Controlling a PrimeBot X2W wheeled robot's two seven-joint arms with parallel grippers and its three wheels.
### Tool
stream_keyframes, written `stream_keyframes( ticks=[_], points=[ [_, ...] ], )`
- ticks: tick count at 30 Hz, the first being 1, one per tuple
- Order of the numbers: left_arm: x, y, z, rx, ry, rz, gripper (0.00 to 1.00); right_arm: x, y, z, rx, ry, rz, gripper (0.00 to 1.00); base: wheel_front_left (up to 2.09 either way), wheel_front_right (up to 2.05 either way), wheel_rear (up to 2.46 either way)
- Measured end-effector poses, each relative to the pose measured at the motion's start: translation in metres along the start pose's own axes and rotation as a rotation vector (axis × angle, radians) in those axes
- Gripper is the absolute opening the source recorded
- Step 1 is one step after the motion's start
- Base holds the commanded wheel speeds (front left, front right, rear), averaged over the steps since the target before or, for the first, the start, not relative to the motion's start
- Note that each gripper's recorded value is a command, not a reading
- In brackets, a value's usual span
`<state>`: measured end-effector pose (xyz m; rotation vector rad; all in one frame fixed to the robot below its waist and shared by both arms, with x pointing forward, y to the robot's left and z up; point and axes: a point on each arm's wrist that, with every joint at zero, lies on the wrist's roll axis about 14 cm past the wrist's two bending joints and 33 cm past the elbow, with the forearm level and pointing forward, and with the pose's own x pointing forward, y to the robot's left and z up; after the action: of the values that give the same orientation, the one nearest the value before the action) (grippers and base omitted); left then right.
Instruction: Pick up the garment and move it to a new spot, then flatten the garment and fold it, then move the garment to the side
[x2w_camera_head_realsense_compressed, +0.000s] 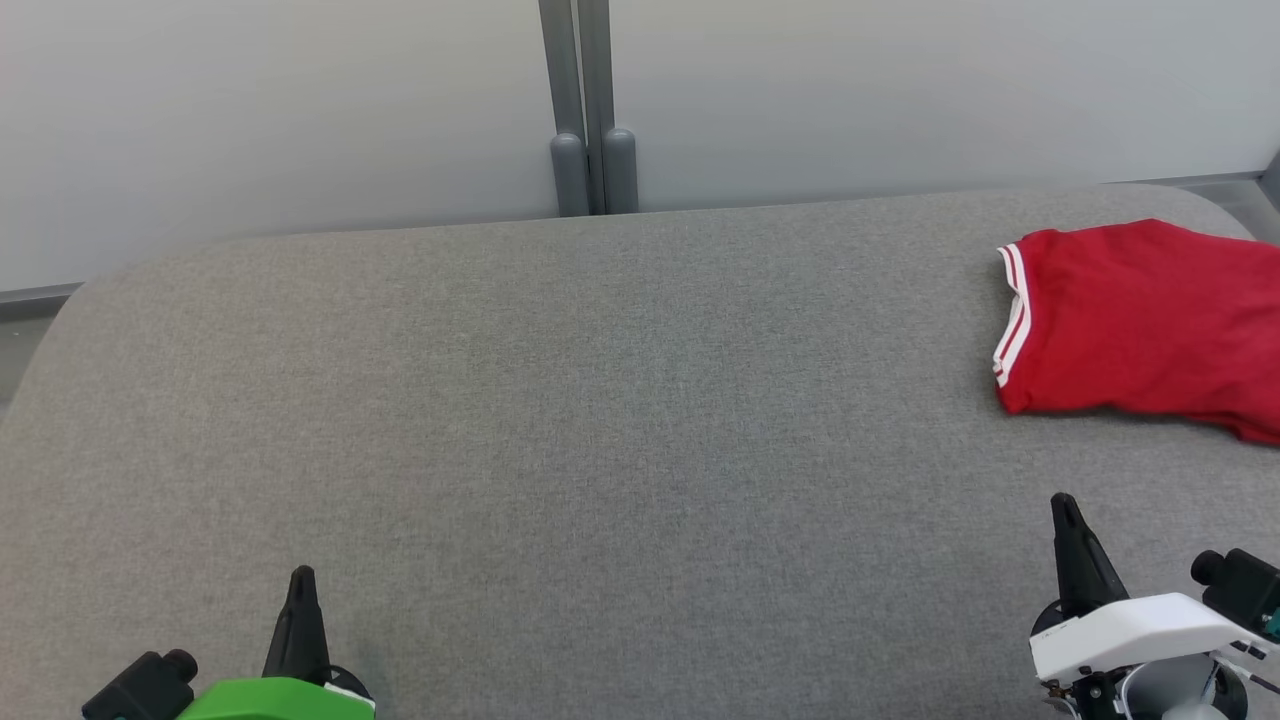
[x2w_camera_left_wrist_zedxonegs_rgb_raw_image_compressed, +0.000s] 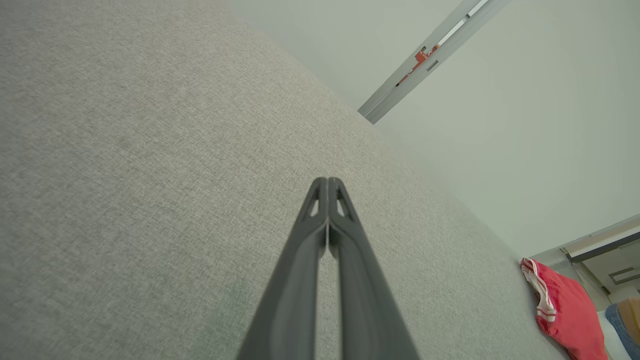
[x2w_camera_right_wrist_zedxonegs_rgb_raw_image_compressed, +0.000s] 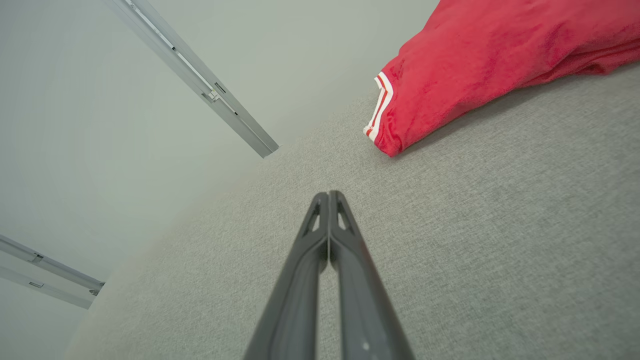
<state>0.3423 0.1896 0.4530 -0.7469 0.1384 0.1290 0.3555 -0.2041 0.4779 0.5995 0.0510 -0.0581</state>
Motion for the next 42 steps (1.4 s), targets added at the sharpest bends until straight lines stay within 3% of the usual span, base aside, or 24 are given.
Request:
stream_keyframes(
  ticks=[42],
  points=[
    [0.021, -0.015, 0.021, -0.463, 0.007, -0.063, 0.00, 0.018, 0.008, 0.009, 0.544, 0.004, 0.007, 0.00, 0.00, 0.00, 0.00]
  ],
)
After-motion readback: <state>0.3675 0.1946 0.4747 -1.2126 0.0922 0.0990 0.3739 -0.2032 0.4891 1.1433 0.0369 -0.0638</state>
